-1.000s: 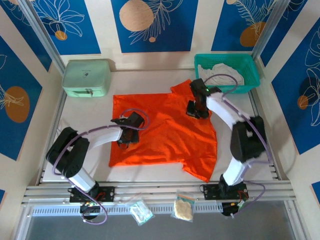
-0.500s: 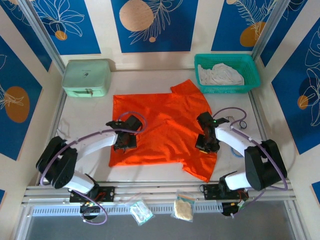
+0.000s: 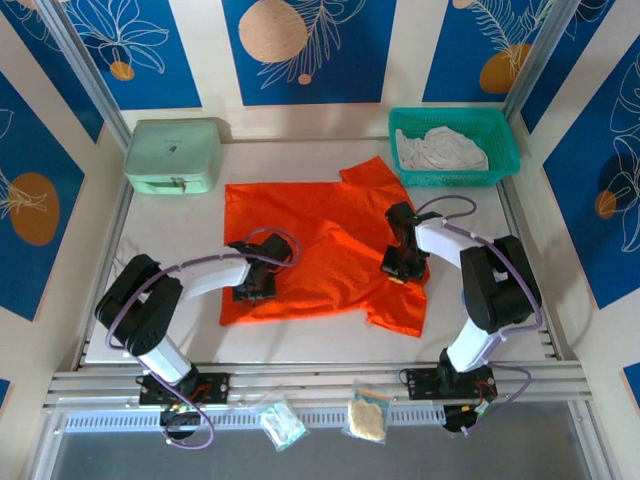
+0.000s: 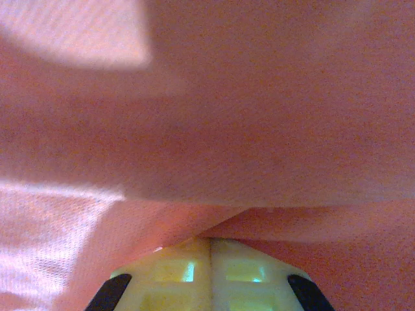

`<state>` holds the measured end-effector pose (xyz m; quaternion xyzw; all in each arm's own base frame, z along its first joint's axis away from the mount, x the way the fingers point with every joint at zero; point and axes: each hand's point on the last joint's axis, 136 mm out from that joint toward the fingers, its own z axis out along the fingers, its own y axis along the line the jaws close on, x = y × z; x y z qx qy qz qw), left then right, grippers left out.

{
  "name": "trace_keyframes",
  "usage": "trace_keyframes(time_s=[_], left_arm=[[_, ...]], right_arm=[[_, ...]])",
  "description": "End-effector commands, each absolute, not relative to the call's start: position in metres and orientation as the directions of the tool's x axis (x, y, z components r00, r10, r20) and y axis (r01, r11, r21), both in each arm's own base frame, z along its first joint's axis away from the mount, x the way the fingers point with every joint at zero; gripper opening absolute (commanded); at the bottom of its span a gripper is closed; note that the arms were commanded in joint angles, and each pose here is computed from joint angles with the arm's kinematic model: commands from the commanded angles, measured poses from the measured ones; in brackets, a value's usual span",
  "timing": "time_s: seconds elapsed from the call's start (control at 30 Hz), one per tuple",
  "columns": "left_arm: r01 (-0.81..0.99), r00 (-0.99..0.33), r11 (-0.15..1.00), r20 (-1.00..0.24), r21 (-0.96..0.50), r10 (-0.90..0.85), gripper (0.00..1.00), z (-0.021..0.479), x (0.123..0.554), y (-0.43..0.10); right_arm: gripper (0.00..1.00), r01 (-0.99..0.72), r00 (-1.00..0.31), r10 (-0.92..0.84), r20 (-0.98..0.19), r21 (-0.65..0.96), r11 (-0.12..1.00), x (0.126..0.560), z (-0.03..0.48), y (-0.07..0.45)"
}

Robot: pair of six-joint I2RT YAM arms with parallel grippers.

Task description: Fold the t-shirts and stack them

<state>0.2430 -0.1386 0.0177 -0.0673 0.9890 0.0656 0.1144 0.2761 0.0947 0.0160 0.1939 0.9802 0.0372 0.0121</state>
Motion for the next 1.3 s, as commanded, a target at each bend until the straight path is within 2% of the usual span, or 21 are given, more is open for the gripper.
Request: trace_keyframes(time_s=[0.0, 0.13, 0.27, 0.4, 0.63, 0.73, 0.9, 1.1, 1.27], left_arm=[[-0.205, -0.96, 0.947, -0.241, 0.248, -0.145, 0.58, 0.013, 0.246, -0.096], [-0.226, -0.944, 0.944, -0.295, 0.241, -0.151, 0.58, 0.029, 0.264, -0.085], [-0.176, -0.935, 0.97, -0.338, 0.168, -0.111, 0.59, 0.048, 0.279, -0.101], [-0.136, -0.921, 0.983, -0.382, 0.123, -0.08, 0.65, 0.078, 0.29, -0.114], [-0.142, -0.89, 0.979, -0.452, 0.149, -0.06, 0.8, 0.122, 0.323, -0.111], [-0.166, -0.894, 0.974, -0.44, 0.152, -0.083, 0.89, 0.116, 0.347, -0.109], [-0.205, -0.899, 0.976, -0.41, 0.078, -0.156, 0.94, 0.086, 0.388, -0.116], [-0.2, -0.922, 0.973, -0.357, 0.114, -0.148, 0.9, 0.049, 0.413, -0.127], [-0.191, -0.944, 0.971, -0.299, 0.147, -0.14, 0.78, 0.016, 0.416, -0.13]], right_arm=[[0.0, 0.379, -0.924, 0.381, -0.026, 0.067, 0.923, 0.293, 0.009, 0.087], [0.0, 0.387, -0.92, 0.391, -0.039, 0.073, 0.919, 0.302, 0.011, 0.08], [0.0, 0.319, -0.94, 0.329, -0.088, 0.111, 0.941, 0.309, 0.024, 0.085], [0.02, 0.216, -0.959, 0.238, -0.154, 0.148, 0.965, 0.311, 0.053, 0.096], [0.33, 0.059, -0.959, 0.118, -0.256, 0.228, 0.972, 0.348, 0.102, 0.121], [0.47, 0.016, -0.961, 0.075, -0.268, 0.215, 0.976, 0.38, 0.103, 0.133], [0.64, 0.002, -0.974, 0.042, -0.224, 0.175, 0.985, 0.434, 0.077, 0.147], [0.63, 0.036, -0.99, 0.047, -0.133, 0.086, 0.996, 0.464, 0.029, 0.146], [0.49, 0.057, -0.995, 0.062, -0.083, 0.064, 0.996, 0.462, 0.004, 0.144]])
